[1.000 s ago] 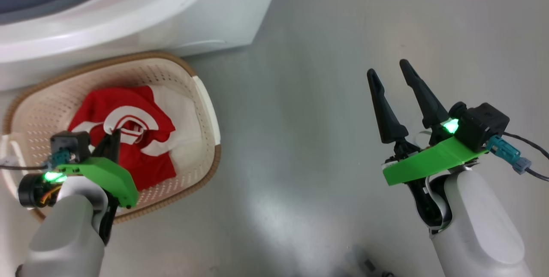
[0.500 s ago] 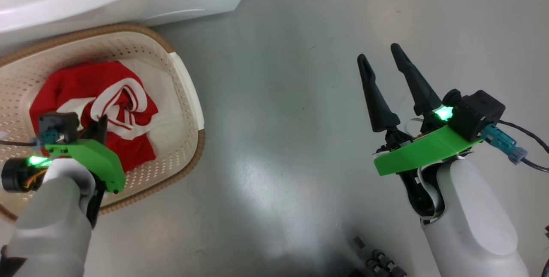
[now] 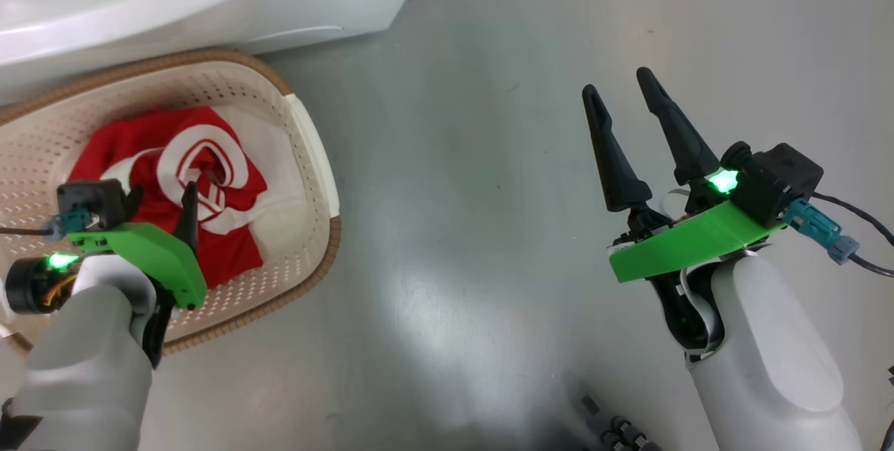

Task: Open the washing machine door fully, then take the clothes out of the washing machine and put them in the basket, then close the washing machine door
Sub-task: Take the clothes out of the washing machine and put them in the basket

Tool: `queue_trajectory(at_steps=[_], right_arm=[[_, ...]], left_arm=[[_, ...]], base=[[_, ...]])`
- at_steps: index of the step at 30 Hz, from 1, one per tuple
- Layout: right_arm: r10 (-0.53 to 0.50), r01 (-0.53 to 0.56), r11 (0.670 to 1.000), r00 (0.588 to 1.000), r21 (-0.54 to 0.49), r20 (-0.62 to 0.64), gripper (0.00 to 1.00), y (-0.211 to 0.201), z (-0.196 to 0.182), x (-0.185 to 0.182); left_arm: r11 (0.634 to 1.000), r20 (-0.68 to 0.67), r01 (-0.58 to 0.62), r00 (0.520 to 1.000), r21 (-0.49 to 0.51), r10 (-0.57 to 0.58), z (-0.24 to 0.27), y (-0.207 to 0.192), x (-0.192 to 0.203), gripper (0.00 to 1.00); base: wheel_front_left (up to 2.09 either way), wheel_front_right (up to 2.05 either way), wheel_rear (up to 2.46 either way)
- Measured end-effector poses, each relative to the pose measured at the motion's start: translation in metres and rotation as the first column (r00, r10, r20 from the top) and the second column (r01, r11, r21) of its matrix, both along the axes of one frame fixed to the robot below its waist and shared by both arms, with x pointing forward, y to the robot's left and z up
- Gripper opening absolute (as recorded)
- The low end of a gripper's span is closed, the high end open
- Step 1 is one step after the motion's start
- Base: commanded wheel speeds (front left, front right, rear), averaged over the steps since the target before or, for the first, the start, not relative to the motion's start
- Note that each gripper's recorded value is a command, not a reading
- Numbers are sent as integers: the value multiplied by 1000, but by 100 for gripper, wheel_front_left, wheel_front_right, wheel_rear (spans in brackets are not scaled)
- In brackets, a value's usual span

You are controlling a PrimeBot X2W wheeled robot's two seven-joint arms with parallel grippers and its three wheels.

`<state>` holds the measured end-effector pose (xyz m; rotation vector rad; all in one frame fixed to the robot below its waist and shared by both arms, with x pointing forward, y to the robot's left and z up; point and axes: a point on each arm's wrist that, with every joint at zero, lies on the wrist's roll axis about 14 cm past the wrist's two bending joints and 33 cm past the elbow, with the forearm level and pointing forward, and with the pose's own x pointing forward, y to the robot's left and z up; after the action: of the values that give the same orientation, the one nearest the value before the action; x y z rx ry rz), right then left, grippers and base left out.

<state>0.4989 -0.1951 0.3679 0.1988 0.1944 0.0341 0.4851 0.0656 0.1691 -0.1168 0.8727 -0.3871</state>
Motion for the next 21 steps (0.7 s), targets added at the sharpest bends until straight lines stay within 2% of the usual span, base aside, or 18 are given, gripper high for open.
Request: queue_trajectory(at_steps=[21], right_arm=[[57,-57,998,996,-8,64,100,12,39,-9]], left_arm=[[988,155,-120,979,-92,133,78,20,14,100]], base=[[0,0,0]])
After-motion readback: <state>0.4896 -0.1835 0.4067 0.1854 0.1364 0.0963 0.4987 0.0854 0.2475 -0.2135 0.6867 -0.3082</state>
